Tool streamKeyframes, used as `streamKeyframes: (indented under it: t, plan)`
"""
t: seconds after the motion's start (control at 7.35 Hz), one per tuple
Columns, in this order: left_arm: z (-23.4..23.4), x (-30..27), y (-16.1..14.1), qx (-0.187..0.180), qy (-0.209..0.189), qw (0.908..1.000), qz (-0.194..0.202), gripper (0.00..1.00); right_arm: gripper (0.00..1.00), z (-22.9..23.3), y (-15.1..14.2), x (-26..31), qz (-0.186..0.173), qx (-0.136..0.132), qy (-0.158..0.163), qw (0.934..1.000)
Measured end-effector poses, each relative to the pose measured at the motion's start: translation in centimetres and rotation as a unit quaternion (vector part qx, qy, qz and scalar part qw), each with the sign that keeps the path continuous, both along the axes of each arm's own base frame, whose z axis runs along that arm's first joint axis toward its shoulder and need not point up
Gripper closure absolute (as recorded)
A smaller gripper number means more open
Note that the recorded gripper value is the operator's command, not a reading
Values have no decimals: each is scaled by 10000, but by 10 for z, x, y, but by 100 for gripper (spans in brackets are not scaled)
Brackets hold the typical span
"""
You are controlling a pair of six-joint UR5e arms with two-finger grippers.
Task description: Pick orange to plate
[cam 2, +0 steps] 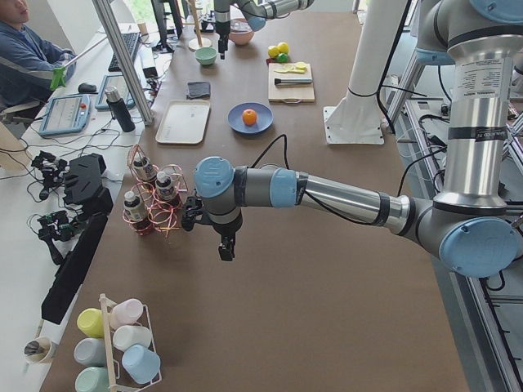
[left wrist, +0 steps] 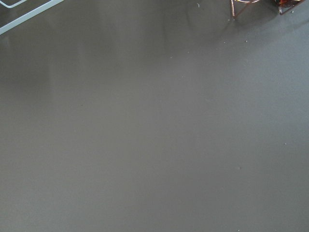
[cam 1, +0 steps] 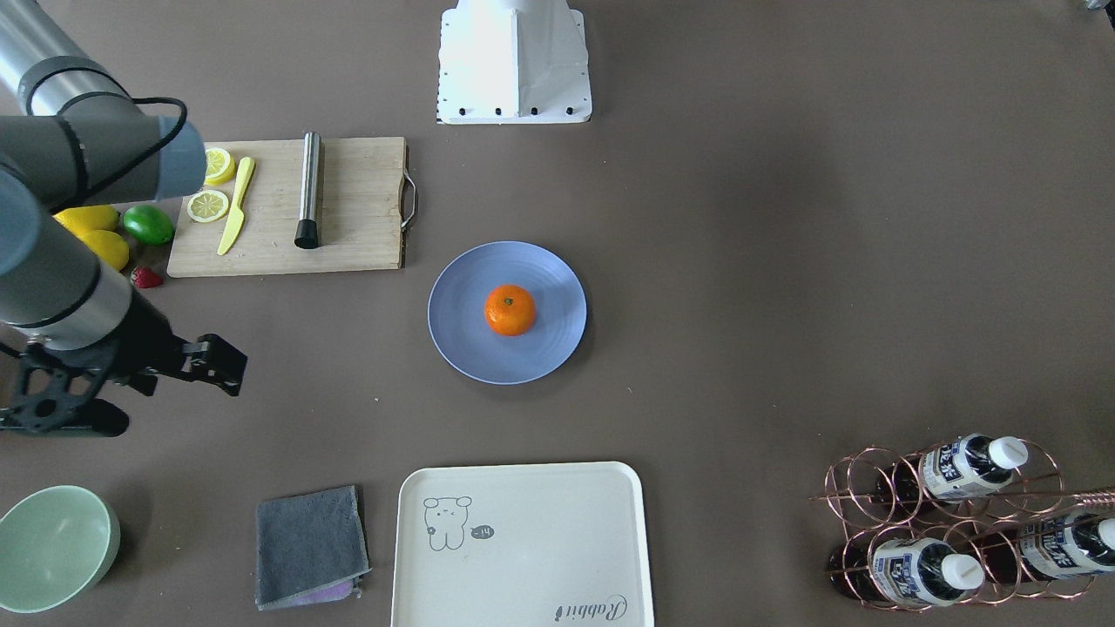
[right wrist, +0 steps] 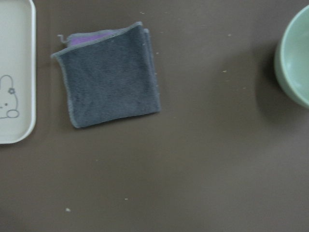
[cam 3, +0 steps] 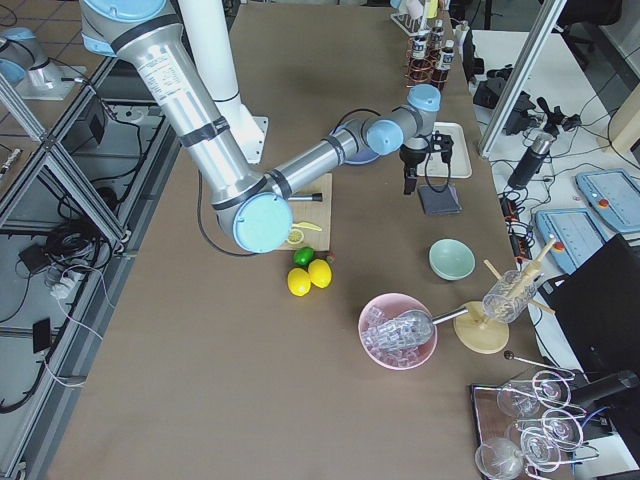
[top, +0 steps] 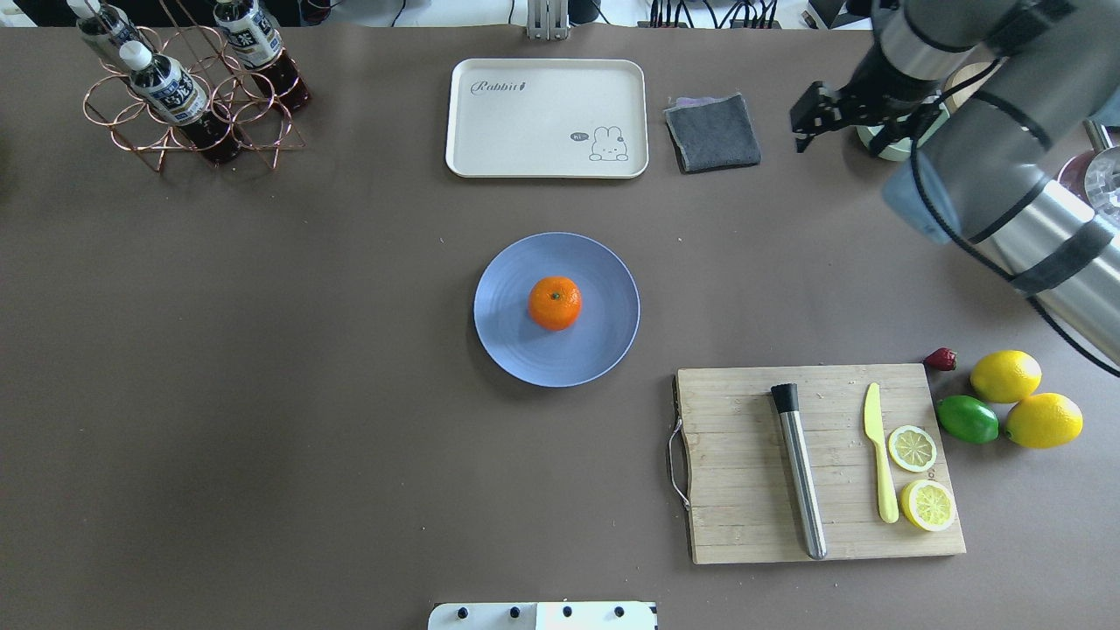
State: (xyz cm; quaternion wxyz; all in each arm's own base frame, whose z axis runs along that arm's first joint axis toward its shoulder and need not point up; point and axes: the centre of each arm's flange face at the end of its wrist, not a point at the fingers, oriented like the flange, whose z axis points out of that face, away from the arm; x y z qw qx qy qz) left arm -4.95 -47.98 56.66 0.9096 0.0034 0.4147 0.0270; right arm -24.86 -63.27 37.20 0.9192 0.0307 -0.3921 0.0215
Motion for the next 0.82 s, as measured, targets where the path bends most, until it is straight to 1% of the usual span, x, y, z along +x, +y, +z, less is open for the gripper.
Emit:
streamKeyframes:
  t: [0.14,0.41,0.54,0.68,0.82]
  plan:
    - [2,0,0,-21,1,10000,-1,2,0,47,-1,60,-200,197,99,9996]
    - [4,0,0,-60,18,10000,-7,2,0,131,18,170,-491,493,250,9973]
    - [5,0,0,-63,25,10000,-9,2,0,161,33,211,-508,544,302,9968]
    - [5,0,-1,-59,21,10000,-16,2,0,187,49,246,-407,479,341,9974]
    - [5,0,-1,-70,15,10000,-27,2,0,207,68,268,-295,374,365,9982]
